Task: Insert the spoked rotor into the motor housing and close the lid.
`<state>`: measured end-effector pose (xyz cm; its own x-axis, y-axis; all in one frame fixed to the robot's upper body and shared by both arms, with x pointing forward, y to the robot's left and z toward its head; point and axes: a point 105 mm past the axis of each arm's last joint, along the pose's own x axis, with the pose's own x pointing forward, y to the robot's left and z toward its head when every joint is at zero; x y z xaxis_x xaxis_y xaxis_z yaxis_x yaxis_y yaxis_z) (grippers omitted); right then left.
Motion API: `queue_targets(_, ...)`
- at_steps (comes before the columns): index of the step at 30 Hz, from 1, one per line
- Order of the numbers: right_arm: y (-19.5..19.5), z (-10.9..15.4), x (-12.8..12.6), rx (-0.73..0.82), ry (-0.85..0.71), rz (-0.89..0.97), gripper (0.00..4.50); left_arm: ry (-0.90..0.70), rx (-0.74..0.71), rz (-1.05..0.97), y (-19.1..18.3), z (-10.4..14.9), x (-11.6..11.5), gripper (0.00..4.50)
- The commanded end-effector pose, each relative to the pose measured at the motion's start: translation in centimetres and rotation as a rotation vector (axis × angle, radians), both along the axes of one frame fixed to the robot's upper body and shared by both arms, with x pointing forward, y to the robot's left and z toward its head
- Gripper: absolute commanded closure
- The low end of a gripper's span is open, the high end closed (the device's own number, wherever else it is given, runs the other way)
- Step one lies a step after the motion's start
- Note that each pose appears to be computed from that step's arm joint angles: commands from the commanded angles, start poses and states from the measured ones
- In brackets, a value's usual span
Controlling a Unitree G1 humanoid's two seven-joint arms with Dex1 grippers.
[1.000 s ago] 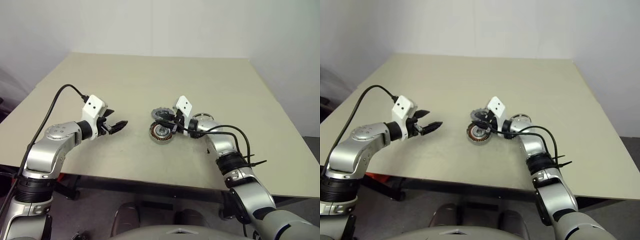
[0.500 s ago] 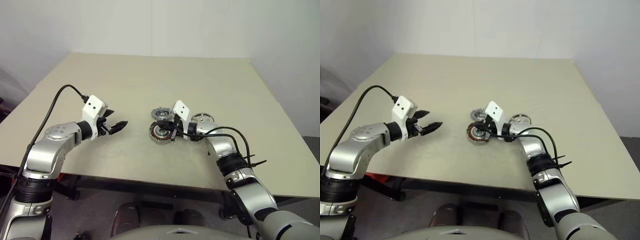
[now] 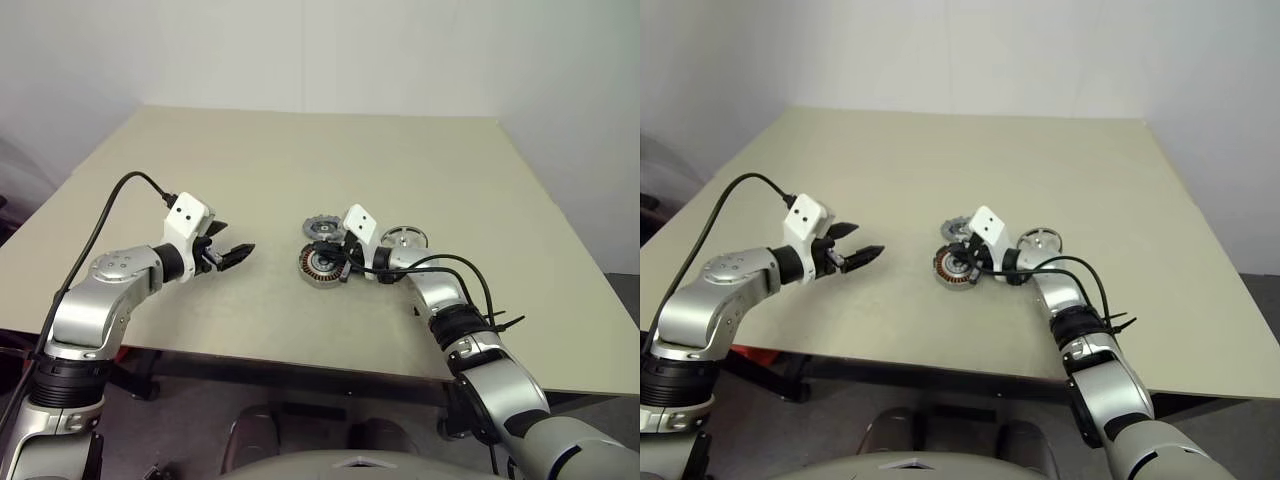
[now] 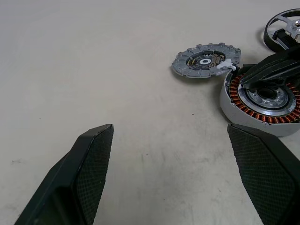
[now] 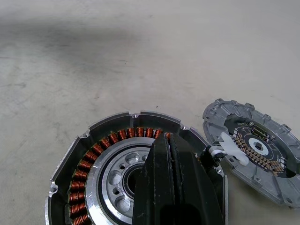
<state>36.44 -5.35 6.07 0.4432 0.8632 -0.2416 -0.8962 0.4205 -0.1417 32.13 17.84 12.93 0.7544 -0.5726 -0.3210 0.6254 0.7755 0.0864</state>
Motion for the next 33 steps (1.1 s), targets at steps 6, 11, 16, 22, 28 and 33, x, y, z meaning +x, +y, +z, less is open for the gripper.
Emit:
queue_targets(6, 0.7, 3.3, 0.0, 0.097, -0.069, 0.032, 4.47, -0.073, 0.005, -0.003, 0.1, 1.8, 0.2, 0.4)
queue_targets(11, 0.8, 1.8, -0.7, 0.079, -0.026, 0.04, 4.47, -0.073, 0.005, -0.001, 0.1, 1.8, 0.1, 0.4)
queue_targets(16, 0.3, -0.2, -1.0, 0.034, 0.015, 0.012, 4.47, -0.077, 0.008, 0.006, 0.3, 1.9, 0.2, 0.4)
queue_targets(22, -0.3, 2.2, 0.1, 0.076, -0.033, -0.035, 4.47, -0.081, 0.011, 0.009, 0.4, 1.9, 0.2, 0.4)
queue_targets(28, -5.0, 6.6, 3.4, 0.153, -0.069, -0.308, 4.47, -0.088, 0.017, 0.026, 1.1, 2.1, 0.3, 0.4)
queue_targets(33, -13.8, 8.8, 6.9, 0.246, -0.04, -0.752, 4.47, -0.092, 0.011, 0.055, 1.7, 2.0, 0.5, 0.4)
